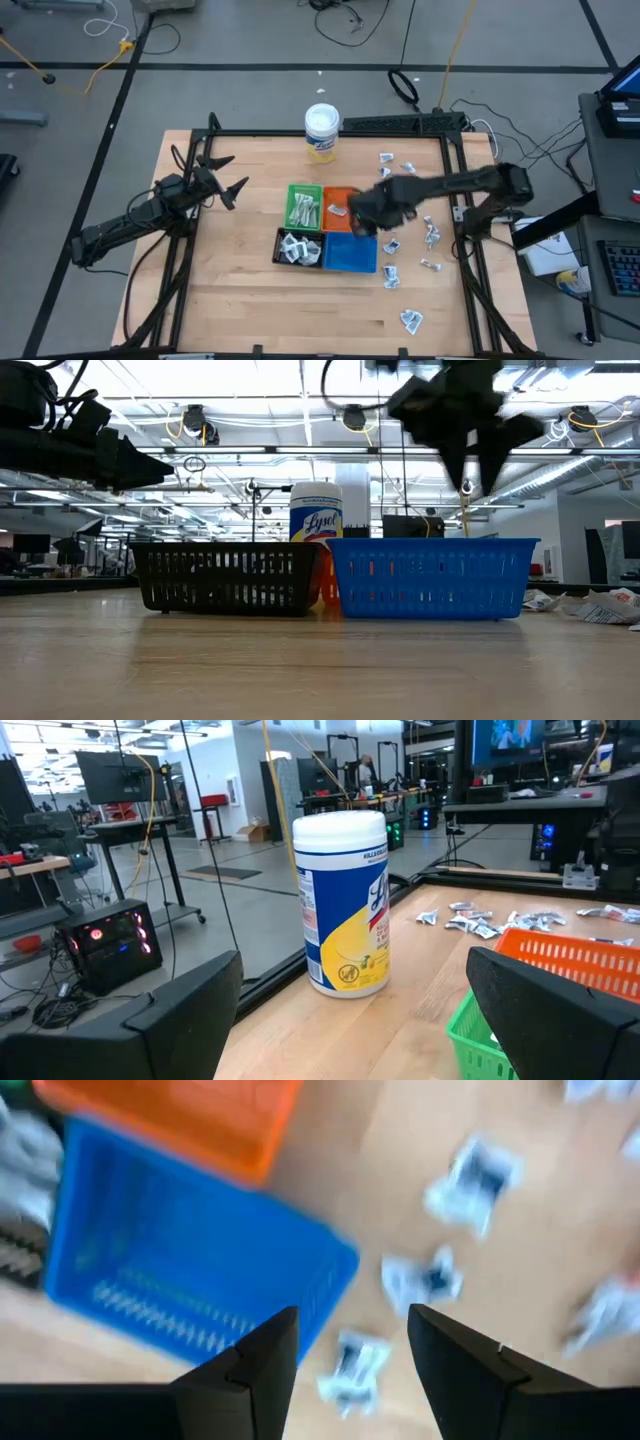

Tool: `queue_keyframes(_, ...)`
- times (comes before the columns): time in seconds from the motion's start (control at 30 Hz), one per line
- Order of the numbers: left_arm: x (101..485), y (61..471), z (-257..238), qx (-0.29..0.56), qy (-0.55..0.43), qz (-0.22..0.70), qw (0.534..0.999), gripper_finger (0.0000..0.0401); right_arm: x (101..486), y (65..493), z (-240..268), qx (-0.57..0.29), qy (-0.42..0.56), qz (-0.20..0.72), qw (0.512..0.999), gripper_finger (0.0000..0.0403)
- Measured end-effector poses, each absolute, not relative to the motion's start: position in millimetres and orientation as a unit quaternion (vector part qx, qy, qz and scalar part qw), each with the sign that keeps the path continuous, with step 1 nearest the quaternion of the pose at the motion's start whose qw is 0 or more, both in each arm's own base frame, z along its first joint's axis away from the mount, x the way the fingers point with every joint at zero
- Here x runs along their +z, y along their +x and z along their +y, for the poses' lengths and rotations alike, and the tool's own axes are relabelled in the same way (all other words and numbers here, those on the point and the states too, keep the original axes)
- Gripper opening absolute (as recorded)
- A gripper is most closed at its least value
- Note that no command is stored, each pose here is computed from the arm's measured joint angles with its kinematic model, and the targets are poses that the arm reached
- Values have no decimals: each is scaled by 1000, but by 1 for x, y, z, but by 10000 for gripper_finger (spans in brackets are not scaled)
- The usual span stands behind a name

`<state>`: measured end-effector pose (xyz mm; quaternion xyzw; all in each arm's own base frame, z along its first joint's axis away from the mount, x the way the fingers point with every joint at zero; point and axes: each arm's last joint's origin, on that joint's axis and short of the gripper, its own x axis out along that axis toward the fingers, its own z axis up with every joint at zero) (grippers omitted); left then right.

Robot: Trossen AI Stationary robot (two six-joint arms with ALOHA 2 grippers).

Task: Pick & Place First Aid Supplies
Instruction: Put the ointment pack into the orange bin

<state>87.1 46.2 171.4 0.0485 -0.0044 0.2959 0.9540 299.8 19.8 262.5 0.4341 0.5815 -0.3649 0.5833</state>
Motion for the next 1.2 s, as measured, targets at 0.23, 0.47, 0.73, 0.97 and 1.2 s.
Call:
queue_keyframes(0.23, 171, 87, 46, 296, 48, -4, 954, 392, 254, 266, 101, -392, 445, 584, 555, 183)
queue_keyframes(0.47, 171, 87, 46, 296, 48, -4, 954, 392, 252, 229, 169, -414, 457, 578, 535, 183)
queue_keyframes(0.73, 172, 87, 46, 296, 48, -5, 954, 392, 252, 196, 209, -432, 477, 566, 515, 183)
queue_keyframes(0.97, 172, 87, 46, 296, 48, -4, 954, 392, 241, 187, 227, -440, 477, 563, 511, 183)
queue_keyframes(1.2, 172, 87, 46, 296, 48, -5, 954, 392, 196, 189, 244, -428, 480, 567, 515, 183)
